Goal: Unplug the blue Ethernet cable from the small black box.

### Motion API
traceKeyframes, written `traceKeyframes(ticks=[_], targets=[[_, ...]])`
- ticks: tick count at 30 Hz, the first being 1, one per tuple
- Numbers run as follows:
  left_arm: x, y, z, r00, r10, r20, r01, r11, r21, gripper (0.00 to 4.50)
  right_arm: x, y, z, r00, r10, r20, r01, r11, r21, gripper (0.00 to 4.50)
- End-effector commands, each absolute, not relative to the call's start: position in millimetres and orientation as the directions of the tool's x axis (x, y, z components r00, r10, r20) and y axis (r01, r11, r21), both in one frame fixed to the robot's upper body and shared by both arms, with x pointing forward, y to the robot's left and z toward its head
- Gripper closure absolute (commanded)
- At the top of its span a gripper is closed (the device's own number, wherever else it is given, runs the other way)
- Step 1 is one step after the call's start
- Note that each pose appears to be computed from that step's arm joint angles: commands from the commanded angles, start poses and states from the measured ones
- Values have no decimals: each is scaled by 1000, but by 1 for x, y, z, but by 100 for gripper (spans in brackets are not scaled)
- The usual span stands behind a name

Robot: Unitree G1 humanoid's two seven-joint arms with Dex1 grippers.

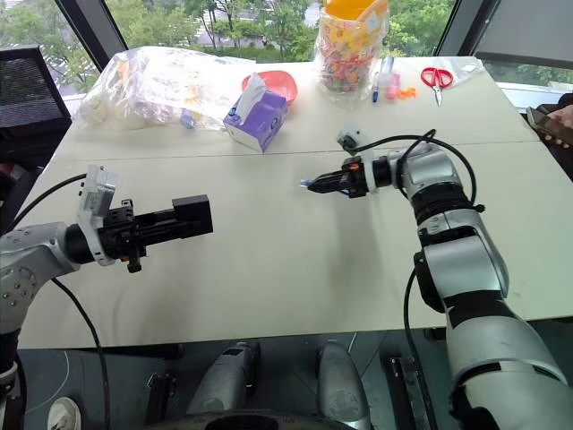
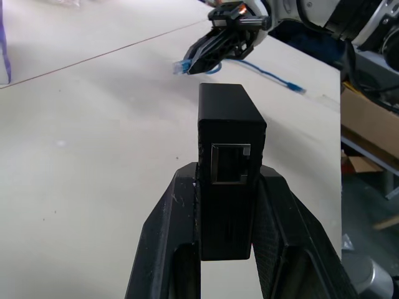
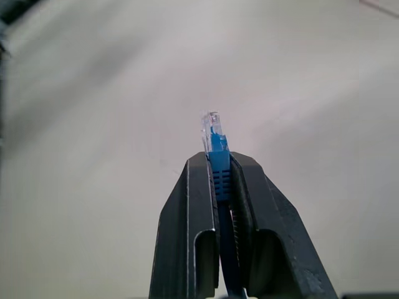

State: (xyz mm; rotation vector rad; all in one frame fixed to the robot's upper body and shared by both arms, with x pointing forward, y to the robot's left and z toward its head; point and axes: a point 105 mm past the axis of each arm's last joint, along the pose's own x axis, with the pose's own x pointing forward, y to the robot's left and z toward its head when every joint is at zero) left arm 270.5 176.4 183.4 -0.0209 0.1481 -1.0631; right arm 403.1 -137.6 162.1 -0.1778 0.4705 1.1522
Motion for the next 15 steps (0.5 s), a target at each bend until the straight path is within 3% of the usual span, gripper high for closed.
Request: traceKeyframes(ticks=[1, 5, 9, 14, 15], targets=[[285, 173, 190, 532, -845, -59, 846, 533, 0, 401, 421, -140, 168, 489, 775, -400, -866, 485, -121, 448], [329, 156, 177, 652, -758, 27, 755, 652, 67, 401, 438, -149, 160, 657, 677, -332, -747, 642, -170, 448], [356, 131, 161, 661, -748, 63, 740, 664, 108, 401, 447, -153, 169, 744, 621, -248, -665, 724, -182, 283], [385, 105, 153, 677, -730, 96, 721, 684, 108, 401, 445, -162, 180, 774, 604, -191, -632, 758, -162, 11], [388, 101, 152, 676, -730, 95, 722, 683, 110, 401, 443, -163, 184, 777, 604, -176, -628, 762, -156, 4]])
